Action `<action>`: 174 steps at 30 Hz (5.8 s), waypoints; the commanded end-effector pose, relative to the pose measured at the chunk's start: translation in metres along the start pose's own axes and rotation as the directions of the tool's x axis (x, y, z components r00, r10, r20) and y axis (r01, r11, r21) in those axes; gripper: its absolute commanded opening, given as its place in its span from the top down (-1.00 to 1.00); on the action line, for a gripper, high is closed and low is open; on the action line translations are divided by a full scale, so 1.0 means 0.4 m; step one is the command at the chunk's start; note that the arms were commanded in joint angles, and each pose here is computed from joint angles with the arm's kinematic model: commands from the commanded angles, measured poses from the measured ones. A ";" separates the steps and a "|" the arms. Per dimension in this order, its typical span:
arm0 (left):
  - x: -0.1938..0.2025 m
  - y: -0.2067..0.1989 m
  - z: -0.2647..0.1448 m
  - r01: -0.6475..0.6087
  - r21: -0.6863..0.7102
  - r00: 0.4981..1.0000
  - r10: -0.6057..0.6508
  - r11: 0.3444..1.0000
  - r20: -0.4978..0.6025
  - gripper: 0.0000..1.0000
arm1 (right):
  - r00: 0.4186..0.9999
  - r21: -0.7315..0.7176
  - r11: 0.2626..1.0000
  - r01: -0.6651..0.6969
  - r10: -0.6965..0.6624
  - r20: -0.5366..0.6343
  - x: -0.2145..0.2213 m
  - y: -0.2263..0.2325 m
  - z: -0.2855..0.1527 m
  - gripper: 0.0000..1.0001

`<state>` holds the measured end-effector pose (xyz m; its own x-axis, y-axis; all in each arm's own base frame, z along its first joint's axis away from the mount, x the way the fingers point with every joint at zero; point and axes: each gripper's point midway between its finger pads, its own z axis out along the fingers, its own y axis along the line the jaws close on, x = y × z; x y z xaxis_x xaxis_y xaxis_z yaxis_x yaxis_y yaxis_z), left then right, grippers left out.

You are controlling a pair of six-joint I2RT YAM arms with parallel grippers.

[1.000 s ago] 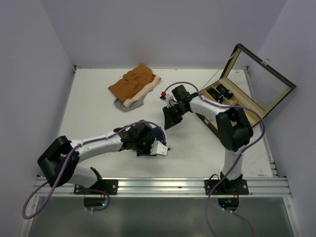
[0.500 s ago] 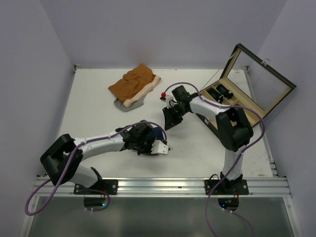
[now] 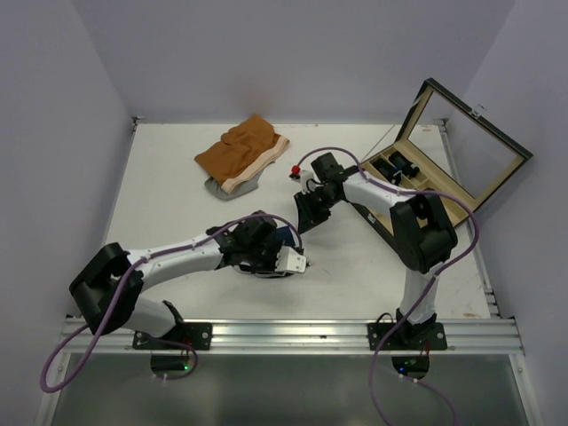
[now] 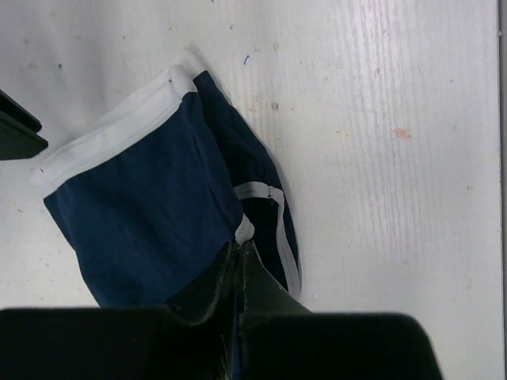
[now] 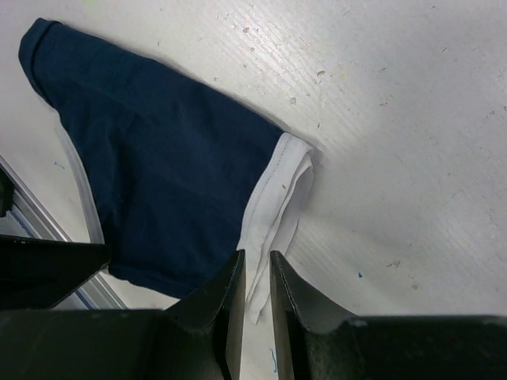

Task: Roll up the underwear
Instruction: Fold the underwear

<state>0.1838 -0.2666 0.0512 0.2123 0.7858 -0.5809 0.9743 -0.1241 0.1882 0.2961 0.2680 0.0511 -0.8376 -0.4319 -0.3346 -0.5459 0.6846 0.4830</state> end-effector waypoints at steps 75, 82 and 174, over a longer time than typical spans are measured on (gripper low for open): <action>0.016 -0.057 -0.093 -0.037 -0.003 0.996 0.037 0.999 0.077 0.21 | 0.996 -0.352 0.933 0.073 -0.049 0.077 0.044 0.272 -0.060 0.54; 0.051 -0.116 -0.049 -0.150 0.006 0.989 0.150 0.989 0.017 0.18 | 0.999 -0.394 0.919 0.030 -0.041 -0.019 0.080 0.291 0.037 0.60; -0.025 0.002 -0.052 -0.183 0.204 0.958 0.221 0.962 -0.184 1.00 | 0.959 -0.228 0.953 0.197 -0.236 -0.158 0.121 0.177 0.158 0.69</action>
<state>0.1666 -0.2551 0.0635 0.3761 0.8470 -0.3756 0.9232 -0.3773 0.0734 0.2178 0.3342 0.0139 -0.7100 -0.6532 -0.2630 -0.6443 0.4520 0.6169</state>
